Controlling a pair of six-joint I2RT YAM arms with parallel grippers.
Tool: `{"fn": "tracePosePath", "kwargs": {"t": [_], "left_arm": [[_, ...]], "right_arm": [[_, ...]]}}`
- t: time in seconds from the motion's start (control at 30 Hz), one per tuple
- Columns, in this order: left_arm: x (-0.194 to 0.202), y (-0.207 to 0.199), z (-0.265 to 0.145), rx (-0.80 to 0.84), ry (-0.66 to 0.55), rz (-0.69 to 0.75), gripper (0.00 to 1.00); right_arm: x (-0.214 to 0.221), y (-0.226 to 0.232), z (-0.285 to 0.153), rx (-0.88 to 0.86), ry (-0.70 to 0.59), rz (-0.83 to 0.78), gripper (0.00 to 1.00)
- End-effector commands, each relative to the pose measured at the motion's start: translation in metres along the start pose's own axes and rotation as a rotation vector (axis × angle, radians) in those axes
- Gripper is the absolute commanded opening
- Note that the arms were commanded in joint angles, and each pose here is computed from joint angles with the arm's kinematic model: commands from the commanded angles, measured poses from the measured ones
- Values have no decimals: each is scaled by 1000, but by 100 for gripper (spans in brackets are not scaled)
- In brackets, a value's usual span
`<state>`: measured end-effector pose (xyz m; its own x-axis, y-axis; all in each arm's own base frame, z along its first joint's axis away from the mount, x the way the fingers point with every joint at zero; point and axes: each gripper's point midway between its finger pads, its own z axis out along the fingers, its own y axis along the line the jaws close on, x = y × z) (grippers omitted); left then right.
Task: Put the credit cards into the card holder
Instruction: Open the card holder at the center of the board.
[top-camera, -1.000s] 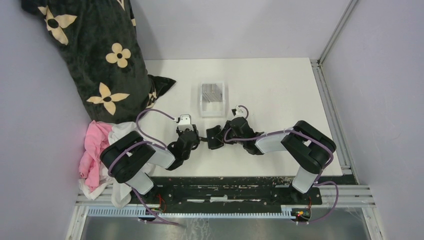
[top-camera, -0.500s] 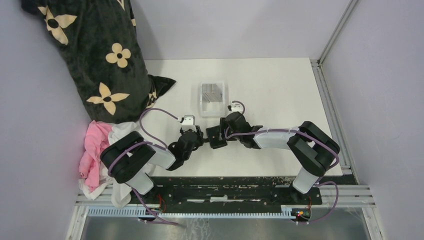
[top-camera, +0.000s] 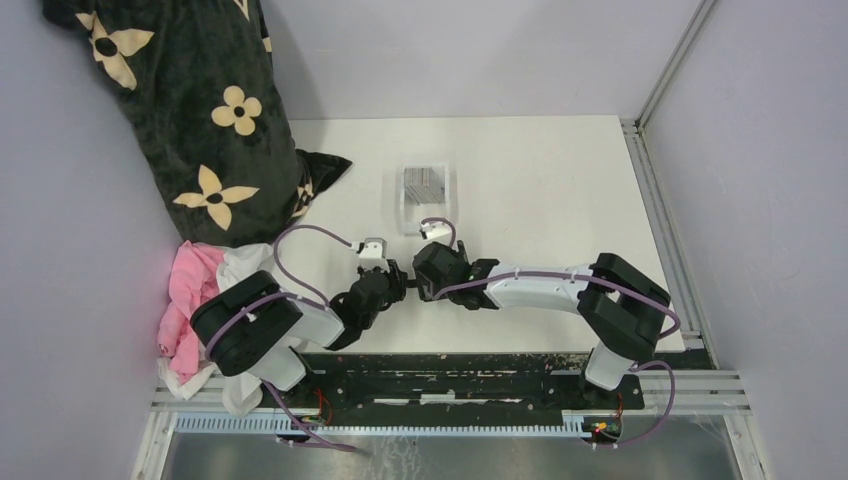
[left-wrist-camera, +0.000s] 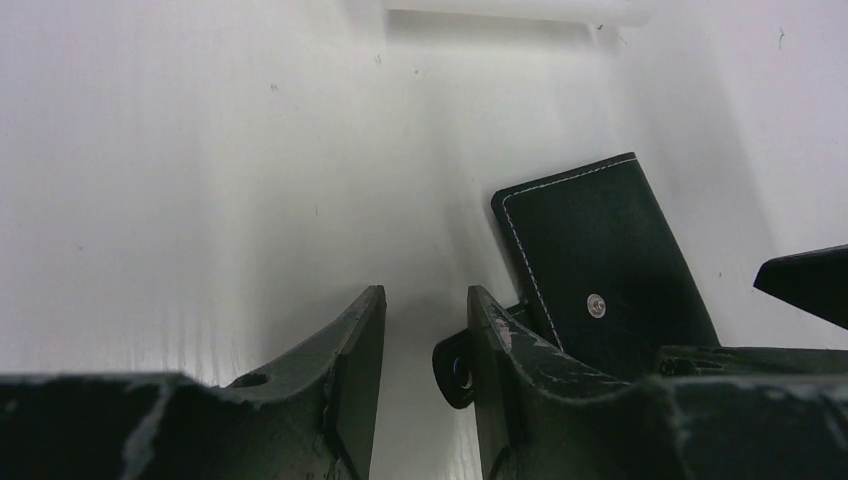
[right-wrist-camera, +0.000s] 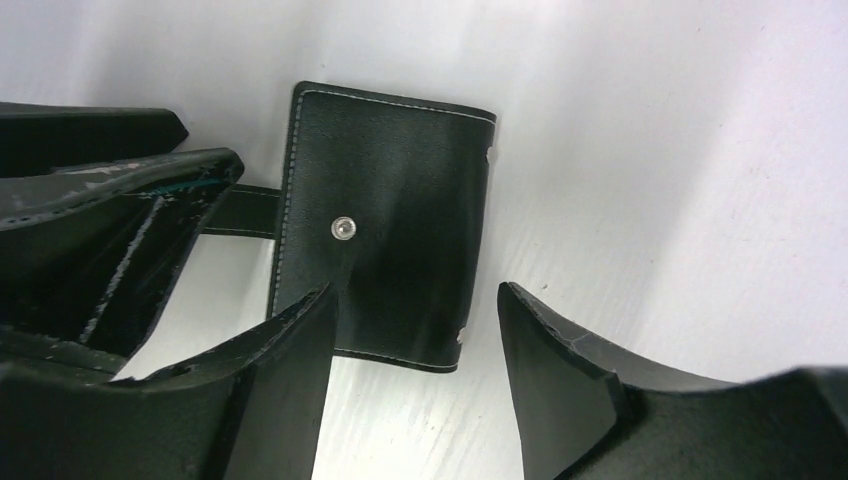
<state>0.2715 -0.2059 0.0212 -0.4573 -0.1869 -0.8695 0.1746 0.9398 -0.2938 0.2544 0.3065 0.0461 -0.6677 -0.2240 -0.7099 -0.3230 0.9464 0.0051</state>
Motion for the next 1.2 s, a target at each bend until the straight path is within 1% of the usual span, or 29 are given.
{"fn": "tracePosePath", "kwargs": {"t": [0.0, 0.17, 0.6, 0.9, 1.17], "left_arm": [[0, -2, -8, 19, -12, -82, 43], [1, 1, -13, 24, -20, -118, 41], [1, 3, -24, 50, -43, -196, 37], [5, 5, -26, 52, -43, -208, 37], [8, 7, -26, 42, -37, -204, 37]], "right_arm": [[-27, 0, -15, 71, -79, -45, 66], [-29, 18, -20, 69, -87, -82, 66], [-14, 52, -4, 83, -55, -148, 66], [-8, 41, 6, 195, -32, -208, 66], [-12, 24, 7, 293, -46, -268, 62]]}}
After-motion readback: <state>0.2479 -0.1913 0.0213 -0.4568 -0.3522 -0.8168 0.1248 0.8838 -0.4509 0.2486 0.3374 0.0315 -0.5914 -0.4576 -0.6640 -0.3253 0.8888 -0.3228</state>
